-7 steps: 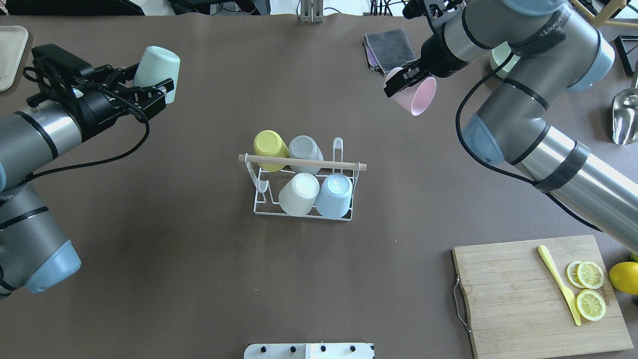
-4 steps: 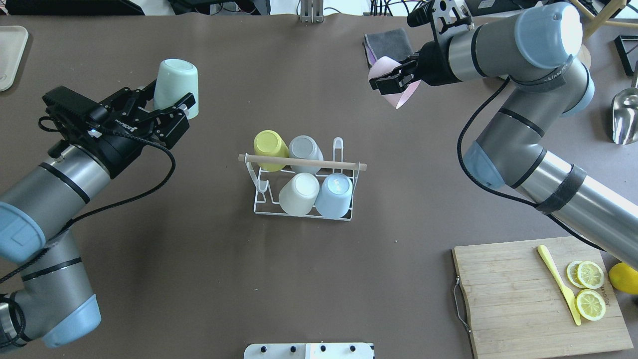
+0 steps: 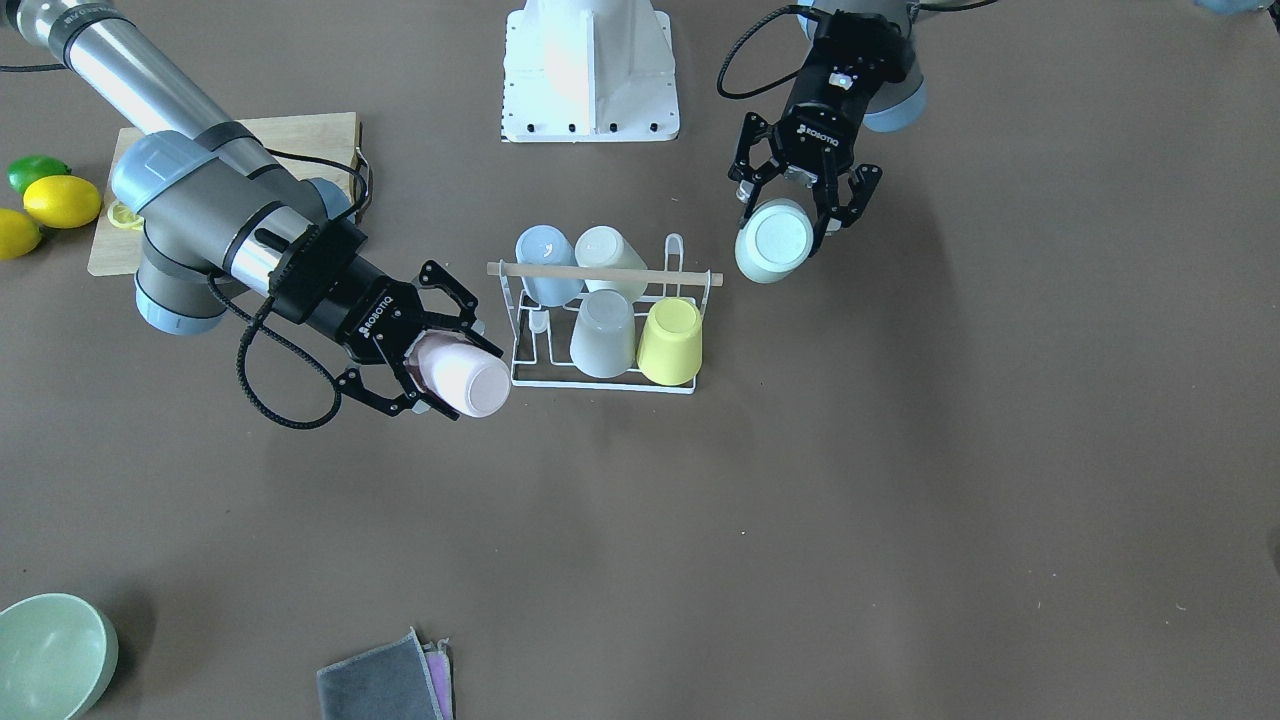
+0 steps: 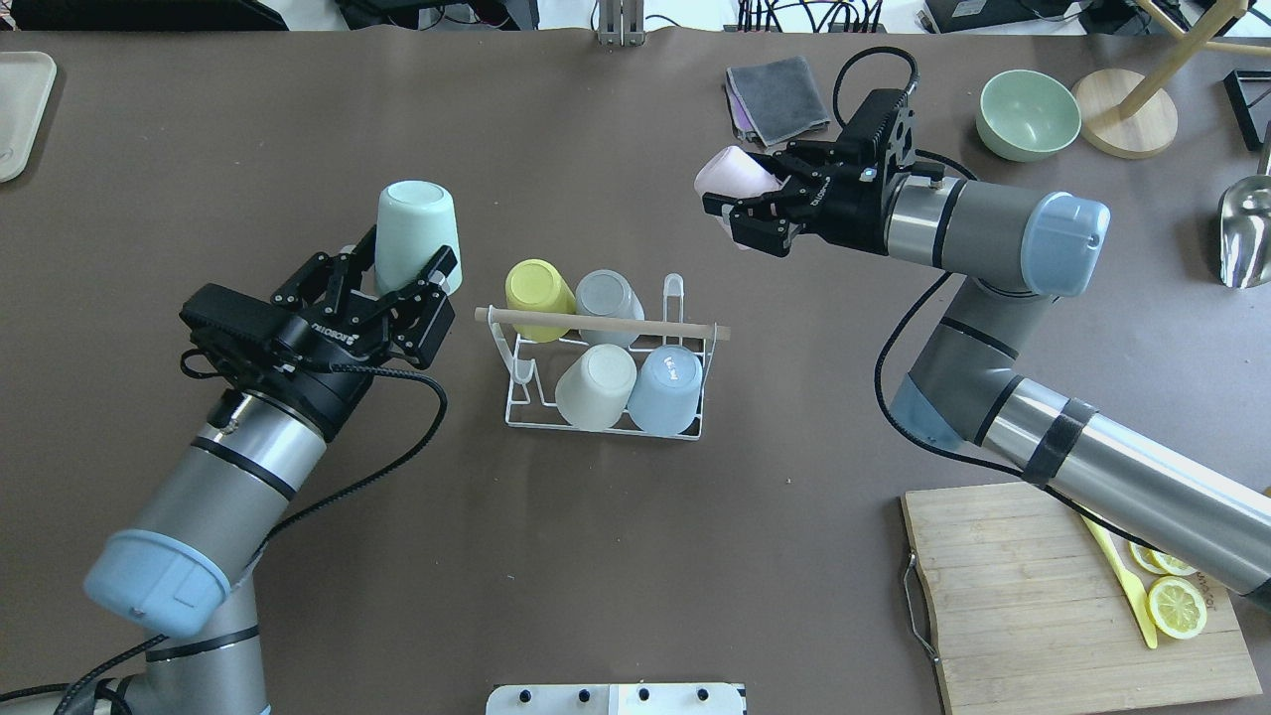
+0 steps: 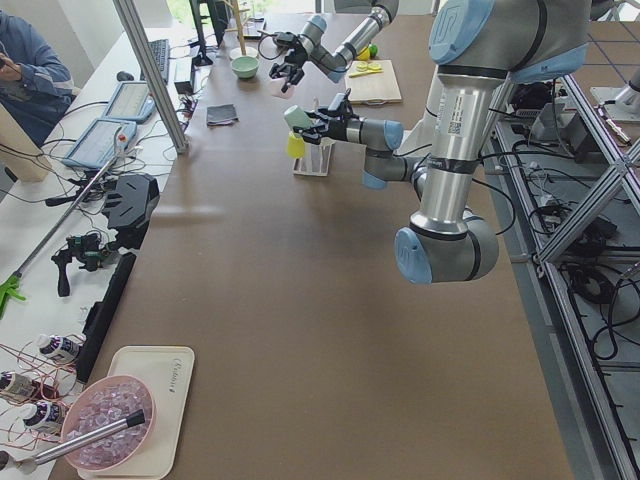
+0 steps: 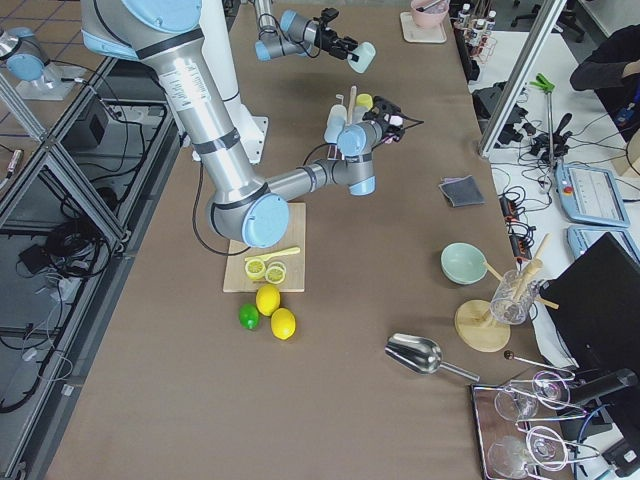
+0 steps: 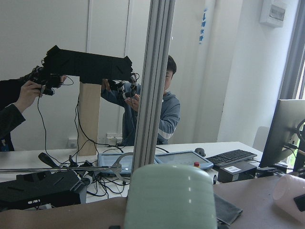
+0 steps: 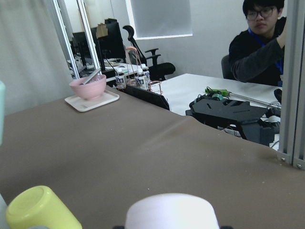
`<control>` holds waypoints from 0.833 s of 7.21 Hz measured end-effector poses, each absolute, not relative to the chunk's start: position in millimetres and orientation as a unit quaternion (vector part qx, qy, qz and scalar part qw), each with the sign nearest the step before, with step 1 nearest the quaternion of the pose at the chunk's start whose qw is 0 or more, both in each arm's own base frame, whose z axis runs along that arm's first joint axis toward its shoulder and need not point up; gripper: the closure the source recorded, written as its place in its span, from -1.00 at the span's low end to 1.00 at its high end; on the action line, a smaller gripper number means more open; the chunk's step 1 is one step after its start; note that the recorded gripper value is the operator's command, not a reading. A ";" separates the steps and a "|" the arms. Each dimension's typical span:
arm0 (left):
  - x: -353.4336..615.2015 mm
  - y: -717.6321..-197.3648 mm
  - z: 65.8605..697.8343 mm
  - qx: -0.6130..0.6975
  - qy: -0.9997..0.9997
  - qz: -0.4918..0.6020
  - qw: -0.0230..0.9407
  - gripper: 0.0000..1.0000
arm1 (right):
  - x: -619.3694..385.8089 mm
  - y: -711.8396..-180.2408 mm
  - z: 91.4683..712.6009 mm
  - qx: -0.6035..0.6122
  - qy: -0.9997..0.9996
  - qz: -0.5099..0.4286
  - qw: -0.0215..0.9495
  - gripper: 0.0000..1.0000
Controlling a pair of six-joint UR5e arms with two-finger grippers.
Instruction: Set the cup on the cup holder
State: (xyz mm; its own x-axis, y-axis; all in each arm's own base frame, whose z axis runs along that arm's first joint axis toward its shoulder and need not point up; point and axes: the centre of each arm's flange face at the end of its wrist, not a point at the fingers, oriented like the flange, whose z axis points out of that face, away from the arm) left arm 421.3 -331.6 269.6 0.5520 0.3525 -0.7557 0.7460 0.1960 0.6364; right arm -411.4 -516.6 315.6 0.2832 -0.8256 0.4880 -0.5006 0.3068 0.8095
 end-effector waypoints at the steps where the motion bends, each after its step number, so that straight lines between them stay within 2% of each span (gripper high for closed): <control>1: 433.9 -318.6 272.5 0.614 0.436 -0.168 0.636 -0.03 | -407.3 -510.4 317.7 0.584 -0.599 -0.135 0.531 1.00; 6: 477.1 -255.4 235.6 0.608 0.432 -0.184 0.640 -0.11 | -413.8 -513.2 349.8 0.631 -0.671 -0.052 0.387 1.00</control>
